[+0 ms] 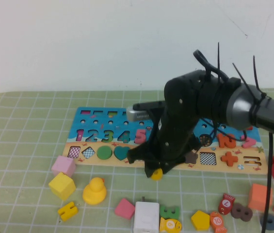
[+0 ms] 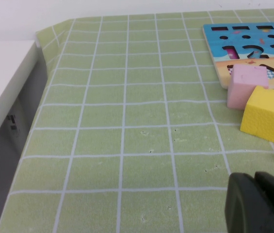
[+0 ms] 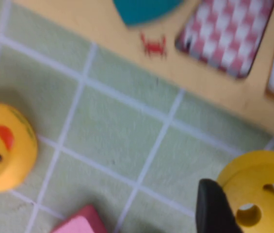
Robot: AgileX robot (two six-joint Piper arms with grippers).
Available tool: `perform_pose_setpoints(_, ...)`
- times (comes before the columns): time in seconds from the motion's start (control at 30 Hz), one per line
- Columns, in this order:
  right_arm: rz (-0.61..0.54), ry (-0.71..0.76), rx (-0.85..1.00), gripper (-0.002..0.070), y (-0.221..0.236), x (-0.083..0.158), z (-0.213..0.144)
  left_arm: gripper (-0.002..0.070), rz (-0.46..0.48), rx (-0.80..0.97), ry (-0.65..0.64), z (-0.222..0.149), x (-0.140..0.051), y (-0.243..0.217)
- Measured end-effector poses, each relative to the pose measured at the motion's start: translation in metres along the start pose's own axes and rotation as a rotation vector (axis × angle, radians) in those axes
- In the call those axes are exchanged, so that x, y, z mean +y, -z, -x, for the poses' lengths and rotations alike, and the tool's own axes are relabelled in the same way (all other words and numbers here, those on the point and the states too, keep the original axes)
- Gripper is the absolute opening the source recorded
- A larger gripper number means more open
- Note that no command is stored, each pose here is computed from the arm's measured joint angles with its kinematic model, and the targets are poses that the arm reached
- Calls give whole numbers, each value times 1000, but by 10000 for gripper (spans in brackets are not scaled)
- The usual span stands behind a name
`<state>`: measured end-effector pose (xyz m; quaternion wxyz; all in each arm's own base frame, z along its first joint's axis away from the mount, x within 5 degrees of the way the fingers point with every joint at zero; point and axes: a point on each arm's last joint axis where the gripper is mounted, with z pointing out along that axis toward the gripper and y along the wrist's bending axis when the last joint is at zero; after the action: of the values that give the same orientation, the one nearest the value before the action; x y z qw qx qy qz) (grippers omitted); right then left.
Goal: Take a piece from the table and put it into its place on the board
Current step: Pick up the "number 6", then place the "number 6" into the hole of the number 6
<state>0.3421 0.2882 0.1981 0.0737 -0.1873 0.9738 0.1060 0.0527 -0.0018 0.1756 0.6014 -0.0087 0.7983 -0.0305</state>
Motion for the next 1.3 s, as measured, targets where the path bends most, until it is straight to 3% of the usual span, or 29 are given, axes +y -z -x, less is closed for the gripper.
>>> perform_pose_setpoints(0.27, -76, 45, -160, 281, 27, -1, 24, -2, 0, 0, 0, 0, 0, 0)
perform_pose_setpoints(0.47, -60, 6, -301, 281, 33, -16, 43, -2, 0, 0, 0, 0, 0, 0)
perform_pose_setpoints(0.73, -90, -51, -284, 281, 8, -45, 52, -2, 0, 0, 0, 0, 0, 0)
perform_pose_setpoints(1.3, -44, -54, -308, 281, -11, -43, 57, -2, 0, 0, 0, 0, 0, 0)
